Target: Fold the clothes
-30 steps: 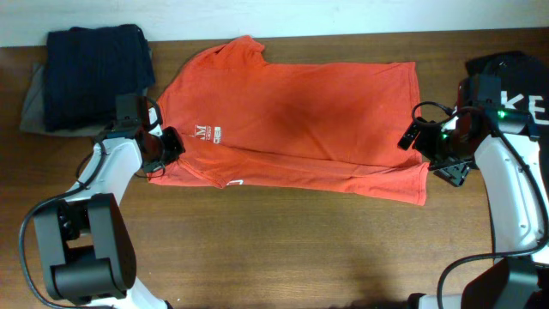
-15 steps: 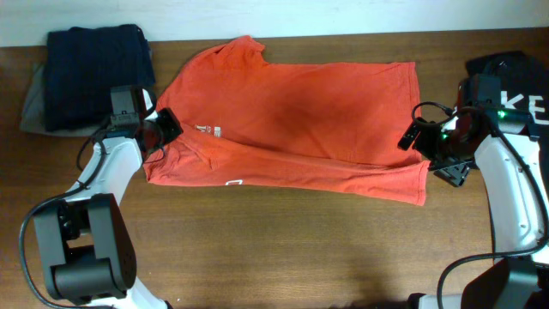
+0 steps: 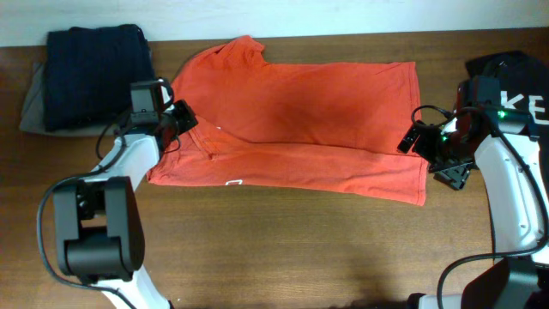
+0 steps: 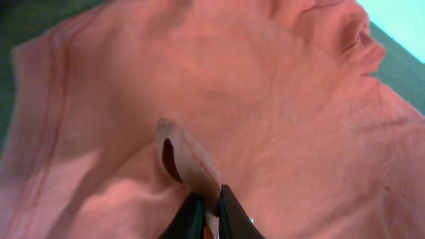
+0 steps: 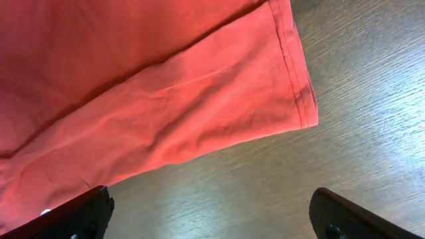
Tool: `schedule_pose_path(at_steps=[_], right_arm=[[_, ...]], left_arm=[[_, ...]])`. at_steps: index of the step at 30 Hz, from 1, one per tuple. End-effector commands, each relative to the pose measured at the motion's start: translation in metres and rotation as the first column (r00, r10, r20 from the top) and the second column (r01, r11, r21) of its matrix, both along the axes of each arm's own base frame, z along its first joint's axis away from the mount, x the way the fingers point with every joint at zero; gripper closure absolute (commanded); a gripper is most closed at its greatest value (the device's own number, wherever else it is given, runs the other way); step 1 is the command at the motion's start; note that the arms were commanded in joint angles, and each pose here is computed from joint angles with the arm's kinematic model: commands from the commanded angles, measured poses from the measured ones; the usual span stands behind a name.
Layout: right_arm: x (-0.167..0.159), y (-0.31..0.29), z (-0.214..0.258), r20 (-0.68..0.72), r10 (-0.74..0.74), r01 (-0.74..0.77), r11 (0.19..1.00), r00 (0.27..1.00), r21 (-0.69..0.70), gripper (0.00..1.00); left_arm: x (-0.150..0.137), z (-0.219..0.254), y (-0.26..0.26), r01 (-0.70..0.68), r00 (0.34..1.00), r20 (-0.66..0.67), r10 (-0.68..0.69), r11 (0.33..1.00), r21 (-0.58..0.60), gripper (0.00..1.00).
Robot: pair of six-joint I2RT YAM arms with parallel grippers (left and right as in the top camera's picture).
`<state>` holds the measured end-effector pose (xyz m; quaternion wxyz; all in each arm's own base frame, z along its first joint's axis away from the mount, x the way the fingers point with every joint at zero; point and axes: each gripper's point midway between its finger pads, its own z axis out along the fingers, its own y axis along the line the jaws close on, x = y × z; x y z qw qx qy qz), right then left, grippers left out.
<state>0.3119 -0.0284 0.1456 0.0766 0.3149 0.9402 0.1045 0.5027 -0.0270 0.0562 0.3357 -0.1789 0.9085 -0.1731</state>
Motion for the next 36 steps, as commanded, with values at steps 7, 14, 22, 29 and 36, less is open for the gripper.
schedule_pose_path(at_steps=[7,14,22,29,36], right_arm=[[-0.003,0.004,0.001,-0.007,0.008,-0.008,1.000,1.000,0.014,0.01],[-0.004,0.004,0.001,-0.011,0.008,-0.008,1.000,1.000,0.015,0.01],[-0.004,0.004,0.001,-0.012,0.008,-0.008,1.000,1.000,0.014,0.01],[0.002,0.003,0.002,0.012,0.008,-0.008,1.000,1.000,0.010,0.01],[0.007,0.002,0.003,0.033,0.008,-0.009,1.000,0.999,0.005,0.01]], left_arm=[[0.020,0.004,0.007,-0.010,0.997,0.082,0.005,0.998,0.057,0.29],[0.015,0.005,-0.002,0.027,0.998,0.055,-0.028,0.999,0.022,0.04],[-0.034,0.016,-0.022,0.092,0.975,-0.193,-0.107,0.992,-0.089,0.04],[-0.079,0.025,-0.025,0.080,0.930,-0.349,-0.115,0.990,-0.113,0.06],[-0.102,0.013,-0.053,0.071,0.887,-0.442,-0.134,0.985,-0.157,0.07]])
